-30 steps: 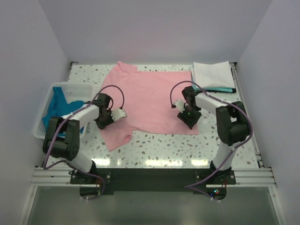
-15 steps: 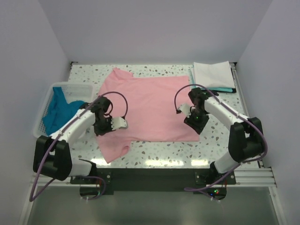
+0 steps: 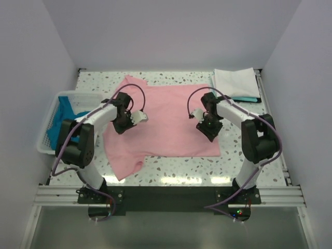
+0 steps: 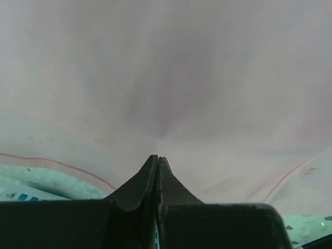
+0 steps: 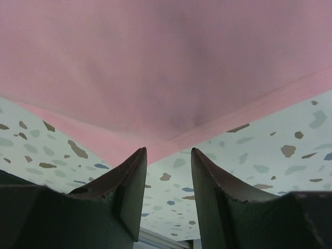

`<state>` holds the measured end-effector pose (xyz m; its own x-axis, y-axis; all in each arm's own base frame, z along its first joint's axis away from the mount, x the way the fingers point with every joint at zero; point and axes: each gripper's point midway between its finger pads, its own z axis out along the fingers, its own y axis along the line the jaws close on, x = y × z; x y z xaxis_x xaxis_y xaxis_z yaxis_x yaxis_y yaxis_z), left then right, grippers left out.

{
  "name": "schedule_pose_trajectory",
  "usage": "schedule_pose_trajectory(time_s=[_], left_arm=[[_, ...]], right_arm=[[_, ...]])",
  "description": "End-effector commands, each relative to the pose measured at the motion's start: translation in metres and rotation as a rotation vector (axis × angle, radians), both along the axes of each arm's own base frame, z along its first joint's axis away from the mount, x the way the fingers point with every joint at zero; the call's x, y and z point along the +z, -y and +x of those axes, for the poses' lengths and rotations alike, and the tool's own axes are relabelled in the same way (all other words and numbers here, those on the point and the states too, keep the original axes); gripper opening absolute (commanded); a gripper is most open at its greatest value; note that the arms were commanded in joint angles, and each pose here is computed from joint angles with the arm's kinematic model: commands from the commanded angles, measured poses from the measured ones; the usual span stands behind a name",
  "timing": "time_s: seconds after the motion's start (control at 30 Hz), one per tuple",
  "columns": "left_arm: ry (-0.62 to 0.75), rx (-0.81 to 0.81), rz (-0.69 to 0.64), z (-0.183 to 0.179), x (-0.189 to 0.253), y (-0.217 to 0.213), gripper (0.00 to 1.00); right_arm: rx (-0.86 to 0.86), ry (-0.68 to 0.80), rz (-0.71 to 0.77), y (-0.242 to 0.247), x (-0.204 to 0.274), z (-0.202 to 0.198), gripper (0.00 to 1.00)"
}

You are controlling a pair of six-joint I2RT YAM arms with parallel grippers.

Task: Fold and stack the t-shirts
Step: Flatten the tshirt out

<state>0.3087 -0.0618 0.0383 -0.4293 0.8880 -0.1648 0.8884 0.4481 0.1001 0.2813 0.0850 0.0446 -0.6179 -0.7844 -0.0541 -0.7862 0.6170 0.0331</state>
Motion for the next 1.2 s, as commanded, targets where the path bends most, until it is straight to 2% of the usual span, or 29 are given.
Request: schedule_pose_trajectory(time_s=[0.0, 0.23, 0.47, 0.63, 0.73, 0.83, 0.9, 1.07, 1.17], left_arm=[[-0.001, 0.021, 0.031, -0.005, -0.006, -0.005, 0.01], [-0.140, -0.061, 0.047, -0.075, -0.019, -0.001, 0.00], [-0.301, -0.133, -0.005, -0.147, -0.021, 0.018, 0.00], [-0.390, -0.187, -0.065, -0.180, -0.010, 0.029, 0.00], [-0.322, -0.197, -0.111, -0.164, 0.005, 0.041, 0.00], [-0.205, -0.148, -0.181, -0.126, 0.025, 0.054, 0.00], [-0.145, -0.078, -0.213, -0.095, 0.033, 0.053, 0.00], [-0.071, 0.072, -0.161, -0.046, 0.027, 0.029, 0.00], [-0.050, 0.102, -0.118, -0.035, 0.016, 0.021, 0.00]], right_arm=[[0.035, 0.031, -0.049, 0.010, -0.003, -0.001, 0.43], [0.097, -0.055, -0.091, 0.032, -0.011, -0.048, 0.41], [0.171, -0.188, -0.090, 0.051, 0.000, -0.114, 0.39], [0.250, -0.285, -0.036, 0.054, 0.020, -0.149, 0.30], [0.248, -0.262, 0.009, 0.046, 0.036, -0.147, 0.31], [0.177, -0.124, 0.086, 0.018, 0.059, -0.099, 0.33], [0.116, -0.104, 0.112, 0.003, 0.055, -0.077, 0.34], [0.047, 0.004, 0.100, -0.012, 0.036, -0.018, 0.34], [0.034, -0.001, 0.070, -0.012, 0.018, -0.003, 0.34]])
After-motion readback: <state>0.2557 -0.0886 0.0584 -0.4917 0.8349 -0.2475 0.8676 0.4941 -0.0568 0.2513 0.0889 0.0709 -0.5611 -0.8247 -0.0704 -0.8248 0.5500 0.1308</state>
